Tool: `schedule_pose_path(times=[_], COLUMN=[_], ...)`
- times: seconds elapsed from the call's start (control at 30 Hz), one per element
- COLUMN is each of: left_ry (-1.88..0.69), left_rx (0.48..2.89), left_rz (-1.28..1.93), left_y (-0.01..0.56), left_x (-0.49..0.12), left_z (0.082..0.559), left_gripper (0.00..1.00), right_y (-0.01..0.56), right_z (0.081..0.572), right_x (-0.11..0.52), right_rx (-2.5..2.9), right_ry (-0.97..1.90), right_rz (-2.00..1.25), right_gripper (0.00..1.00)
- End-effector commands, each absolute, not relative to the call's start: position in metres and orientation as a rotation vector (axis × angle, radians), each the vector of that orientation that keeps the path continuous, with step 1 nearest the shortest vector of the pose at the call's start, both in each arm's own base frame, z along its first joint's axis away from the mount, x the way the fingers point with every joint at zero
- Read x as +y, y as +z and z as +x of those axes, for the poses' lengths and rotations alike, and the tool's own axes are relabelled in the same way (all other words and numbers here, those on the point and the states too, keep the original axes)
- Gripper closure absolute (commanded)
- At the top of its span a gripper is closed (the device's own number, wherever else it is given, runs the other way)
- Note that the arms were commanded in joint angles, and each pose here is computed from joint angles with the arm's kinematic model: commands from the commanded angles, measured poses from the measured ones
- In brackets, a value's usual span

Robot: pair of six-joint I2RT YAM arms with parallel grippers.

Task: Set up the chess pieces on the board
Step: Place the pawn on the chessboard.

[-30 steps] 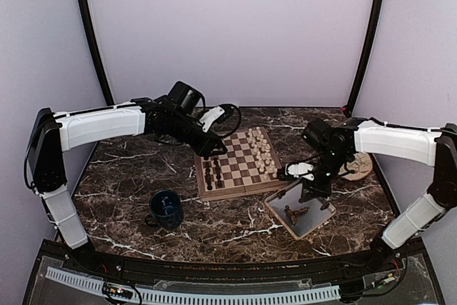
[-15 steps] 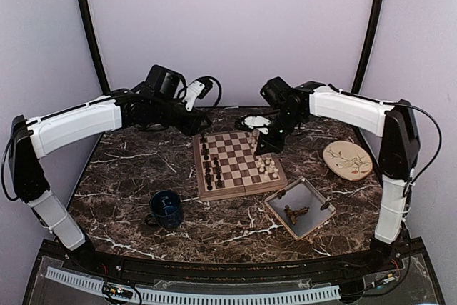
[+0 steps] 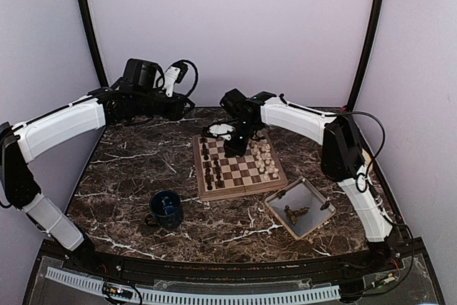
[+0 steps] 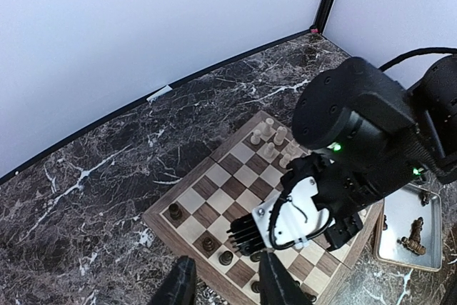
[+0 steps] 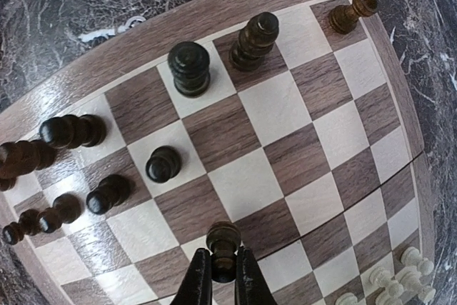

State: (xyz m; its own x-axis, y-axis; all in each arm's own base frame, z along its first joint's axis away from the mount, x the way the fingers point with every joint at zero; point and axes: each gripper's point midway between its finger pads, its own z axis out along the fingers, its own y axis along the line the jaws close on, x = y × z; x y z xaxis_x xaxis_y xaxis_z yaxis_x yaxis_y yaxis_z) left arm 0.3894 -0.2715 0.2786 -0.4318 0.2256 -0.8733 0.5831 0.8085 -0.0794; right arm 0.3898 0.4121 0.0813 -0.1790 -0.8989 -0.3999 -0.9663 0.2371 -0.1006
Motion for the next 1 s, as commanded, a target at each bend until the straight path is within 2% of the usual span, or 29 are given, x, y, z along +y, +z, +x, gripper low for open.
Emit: schedule_pose_path(times=[0.0,0.1,0.23,0.3,0.47,0.63,0.83,0.97], left_ry=[-0.494,-0.496,-0.509,-0.508,-0.536,-0.614,-0.623,-0.526], left_rx=[1.970,1.976,1.982,1.992,2.065,2.221,2.317,2.408], left_rz=[0.589,0.590,0.592,0.596,0.684,0.819,0.980,1.076], left_y=[0.295,0.294,0.292,0.288,0.264,0.217,0.172,0.143], left_x=[-0.270,-0.269,-0.268,-0.269,-0.280,-0.304,-0.344,-0.366], left_z=[0.385,0.386,0.388,0.389,0.389,0.384,0.364,0.354], left_gripper=[0.68,0.68,0.68,0.67,0.66,0.67,0.68,0.69], right_y=[0.071,0.062,0.067,0.078,0.120,0.151,0.161,0.158], right_z=[0.398,0.398,0.400,0.399,0.388,0.359,0.331,0.318], right_x=[0.419,0.421,0.420,0.418,0.399,0.349,0.285,0.248], right_rx=[2.152,2.156,2.157,2.145,2.117,2.120,2.142,2.135], right_ry=[0.200,0.190,0.177,0.182,0.206,0.266,0.380,0.414], right_rz=[-1.707,-1.716,-1.695,-1.686,-1.663,-1.607,-1.478,-1.345], right_gripper=[0.95,0.92,0.71,0.67,0.64,0.63,0.63,0.63])
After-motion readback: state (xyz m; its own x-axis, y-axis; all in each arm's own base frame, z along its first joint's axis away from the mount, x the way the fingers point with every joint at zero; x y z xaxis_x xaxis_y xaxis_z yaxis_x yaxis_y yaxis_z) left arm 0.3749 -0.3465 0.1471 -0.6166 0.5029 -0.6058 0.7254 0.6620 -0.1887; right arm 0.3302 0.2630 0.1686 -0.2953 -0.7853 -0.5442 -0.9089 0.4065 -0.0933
